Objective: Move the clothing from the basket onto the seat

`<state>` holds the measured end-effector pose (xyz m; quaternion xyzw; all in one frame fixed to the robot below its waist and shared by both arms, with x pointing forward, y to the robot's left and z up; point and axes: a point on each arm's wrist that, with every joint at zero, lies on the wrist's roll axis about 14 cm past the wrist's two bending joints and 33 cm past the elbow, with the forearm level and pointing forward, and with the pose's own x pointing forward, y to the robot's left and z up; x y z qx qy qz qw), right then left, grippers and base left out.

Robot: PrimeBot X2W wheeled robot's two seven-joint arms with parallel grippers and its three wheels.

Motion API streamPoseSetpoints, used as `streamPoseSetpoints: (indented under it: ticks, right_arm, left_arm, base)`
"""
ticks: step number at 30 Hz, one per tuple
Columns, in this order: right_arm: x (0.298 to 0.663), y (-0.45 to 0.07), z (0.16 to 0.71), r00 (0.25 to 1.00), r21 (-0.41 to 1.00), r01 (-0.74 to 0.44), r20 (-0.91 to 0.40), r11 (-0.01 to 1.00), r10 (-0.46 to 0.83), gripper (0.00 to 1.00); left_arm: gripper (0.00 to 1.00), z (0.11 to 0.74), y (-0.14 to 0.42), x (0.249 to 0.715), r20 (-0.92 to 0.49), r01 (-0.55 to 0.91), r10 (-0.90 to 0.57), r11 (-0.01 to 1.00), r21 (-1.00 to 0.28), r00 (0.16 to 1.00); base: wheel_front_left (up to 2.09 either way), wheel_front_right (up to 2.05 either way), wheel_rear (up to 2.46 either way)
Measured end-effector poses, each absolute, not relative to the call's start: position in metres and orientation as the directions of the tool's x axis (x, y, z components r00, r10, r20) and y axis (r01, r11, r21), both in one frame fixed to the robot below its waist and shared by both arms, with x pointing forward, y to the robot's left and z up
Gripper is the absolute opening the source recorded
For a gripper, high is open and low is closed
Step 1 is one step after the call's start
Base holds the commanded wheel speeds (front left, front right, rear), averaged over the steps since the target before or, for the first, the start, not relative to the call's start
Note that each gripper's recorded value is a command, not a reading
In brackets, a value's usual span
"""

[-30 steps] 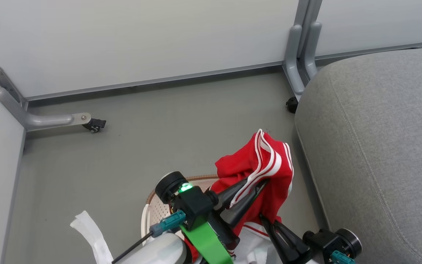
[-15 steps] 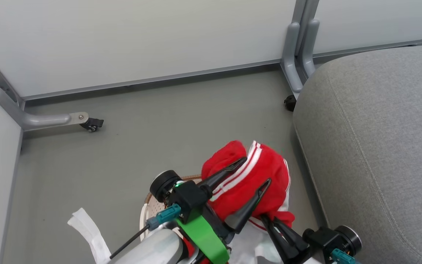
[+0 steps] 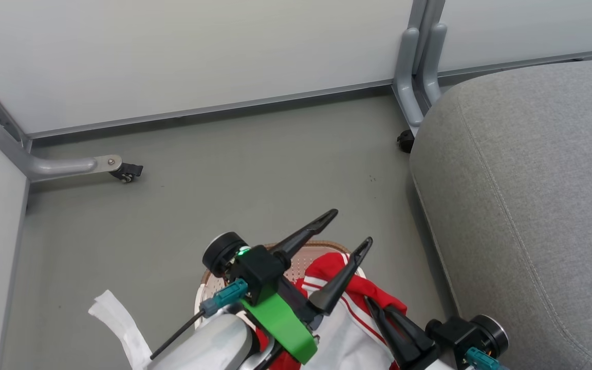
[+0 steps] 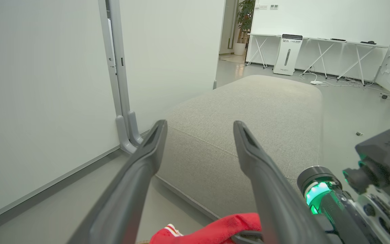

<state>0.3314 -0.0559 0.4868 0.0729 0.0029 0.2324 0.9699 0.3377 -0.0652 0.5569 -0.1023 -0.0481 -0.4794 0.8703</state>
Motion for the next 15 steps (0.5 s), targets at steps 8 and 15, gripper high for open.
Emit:
streamPoseSetpoints:
  ticks: [8, 15]
  right_arm:
    - [0.344, -0.070, 0.495, 0.910, 0.117, -0.415, 0.051, 0.902, 0.412, 0.00]
    - [0.364, -0.099, 0.522, 0.937, 0.070, -0.333, 0.132, 0.940, 0.322, 0.00]
  left_arm:
    - [1.00, 0.553, -0.062, 0.349, 0.188, 0.822, -0.801, 0.563, -0.086, 0.568]
    - [1.00, 0.536, -0.059, 0.357, 0.164, 0.808, -0.791, 0.581, -0.099, 0.589]
  base:
    - [0.00, 0.00, 0.00]
    - [0.00, 0.00, 0.00]
